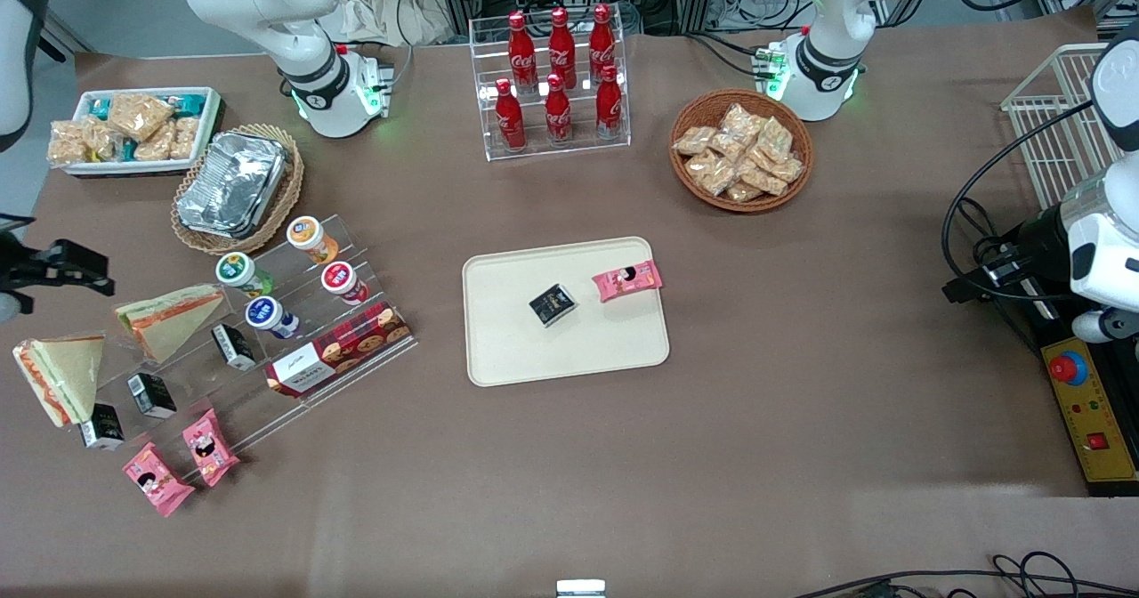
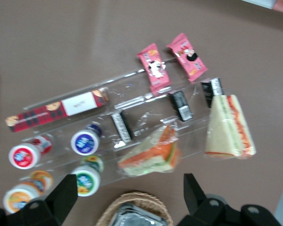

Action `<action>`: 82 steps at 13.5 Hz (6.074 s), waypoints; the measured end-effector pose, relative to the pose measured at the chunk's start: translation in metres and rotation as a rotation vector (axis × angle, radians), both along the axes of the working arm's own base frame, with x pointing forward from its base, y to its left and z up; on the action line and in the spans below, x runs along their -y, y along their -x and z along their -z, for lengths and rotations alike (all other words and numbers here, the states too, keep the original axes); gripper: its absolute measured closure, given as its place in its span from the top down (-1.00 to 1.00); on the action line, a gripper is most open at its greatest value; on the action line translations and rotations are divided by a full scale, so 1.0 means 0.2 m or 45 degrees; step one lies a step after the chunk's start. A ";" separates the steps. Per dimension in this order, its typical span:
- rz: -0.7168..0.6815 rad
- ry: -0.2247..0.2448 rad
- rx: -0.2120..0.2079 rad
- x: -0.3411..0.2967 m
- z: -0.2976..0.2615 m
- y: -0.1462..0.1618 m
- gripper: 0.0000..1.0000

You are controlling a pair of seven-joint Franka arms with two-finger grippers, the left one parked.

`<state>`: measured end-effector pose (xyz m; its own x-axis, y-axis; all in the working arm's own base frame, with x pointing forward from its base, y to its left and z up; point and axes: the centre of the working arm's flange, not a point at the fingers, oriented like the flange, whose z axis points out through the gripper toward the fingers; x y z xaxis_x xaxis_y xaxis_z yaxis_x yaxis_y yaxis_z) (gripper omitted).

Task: Place sandwich on tray
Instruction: 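Move the right gripper over the display rack toward the wrapped sandwiches, then lower the right gripper onto the upright wrapped cucumber-tomato sandwich and close, then lift the sandwich out of the rack and carry it over the cream tray, then lower the sandwich onto the tray beside the black box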

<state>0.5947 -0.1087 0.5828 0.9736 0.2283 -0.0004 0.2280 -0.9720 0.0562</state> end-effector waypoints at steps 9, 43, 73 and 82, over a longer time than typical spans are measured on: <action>-0.120 -0.050 0.048 0.66 0.28 -0.01 1.00; -0.134 -0.066 0.075 0.98 0.97 -0.05 -0.22; 1.419 -0.164 -0.176 -2.16 0.50 0.05 -0.57; 1.855 -0.228 -0.058 -2.58 1.32 -0.01 -0.57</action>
<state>0.5962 0.4073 0.3178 0.3388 -0.9338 -0.1148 -0.9405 -0.3329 -0.0678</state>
